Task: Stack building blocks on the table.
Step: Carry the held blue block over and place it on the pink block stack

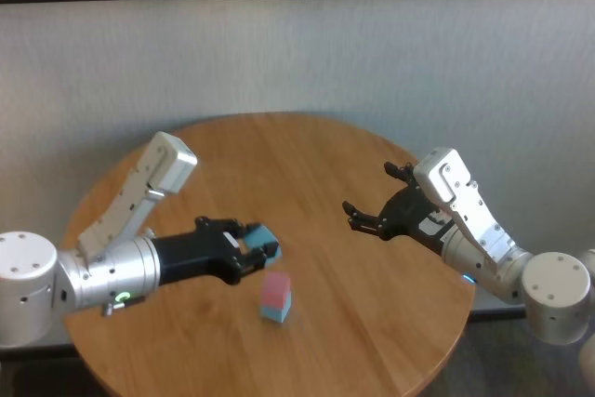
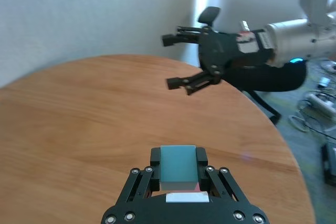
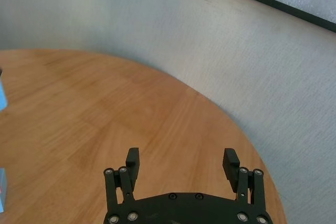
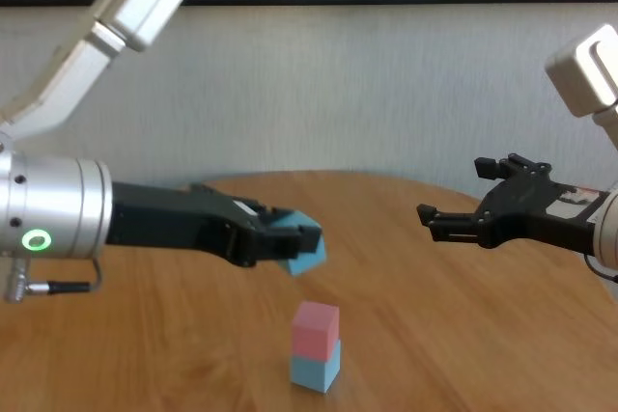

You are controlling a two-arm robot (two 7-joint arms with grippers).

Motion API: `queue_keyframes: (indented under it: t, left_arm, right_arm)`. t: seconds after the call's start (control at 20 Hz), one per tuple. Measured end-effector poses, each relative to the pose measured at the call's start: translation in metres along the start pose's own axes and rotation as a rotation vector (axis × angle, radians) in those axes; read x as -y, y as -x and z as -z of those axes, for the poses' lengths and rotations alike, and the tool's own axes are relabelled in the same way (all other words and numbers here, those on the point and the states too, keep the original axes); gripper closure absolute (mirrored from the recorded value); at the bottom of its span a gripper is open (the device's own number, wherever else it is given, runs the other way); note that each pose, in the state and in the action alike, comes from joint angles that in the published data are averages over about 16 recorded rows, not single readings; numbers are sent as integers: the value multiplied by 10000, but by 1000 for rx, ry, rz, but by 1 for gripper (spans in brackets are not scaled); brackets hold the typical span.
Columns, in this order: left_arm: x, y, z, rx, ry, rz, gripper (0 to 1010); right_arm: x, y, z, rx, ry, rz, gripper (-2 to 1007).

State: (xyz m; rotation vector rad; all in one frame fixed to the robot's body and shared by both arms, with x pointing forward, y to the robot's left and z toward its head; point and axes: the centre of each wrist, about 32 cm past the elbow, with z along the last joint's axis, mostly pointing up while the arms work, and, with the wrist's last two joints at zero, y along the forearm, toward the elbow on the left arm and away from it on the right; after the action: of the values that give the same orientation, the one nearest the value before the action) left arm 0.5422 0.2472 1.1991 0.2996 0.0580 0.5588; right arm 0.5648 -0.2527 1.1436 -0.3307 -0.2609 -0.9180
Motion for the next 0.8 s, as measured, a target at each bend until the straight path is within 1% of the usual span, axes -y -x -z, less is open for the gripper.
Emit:
queue_keyframes:
  t: [0.2,0.4,0.6,0.8]
  left_arm:
    - [35,47,40,-14,-20,37,616]
    - [72,94,85,-30,-33,62,616]
    - [99,130,126,-41,-44,71,616]
    - [123,150,161,-46,-53,71,616]
  right_arm:
    - [0,0,0,0,0,0,4]
    - [0,0,0,0,0,0,4]
    - [0,0,0,0,0,0,4]
    - [0,0,0,0,0,0,4]
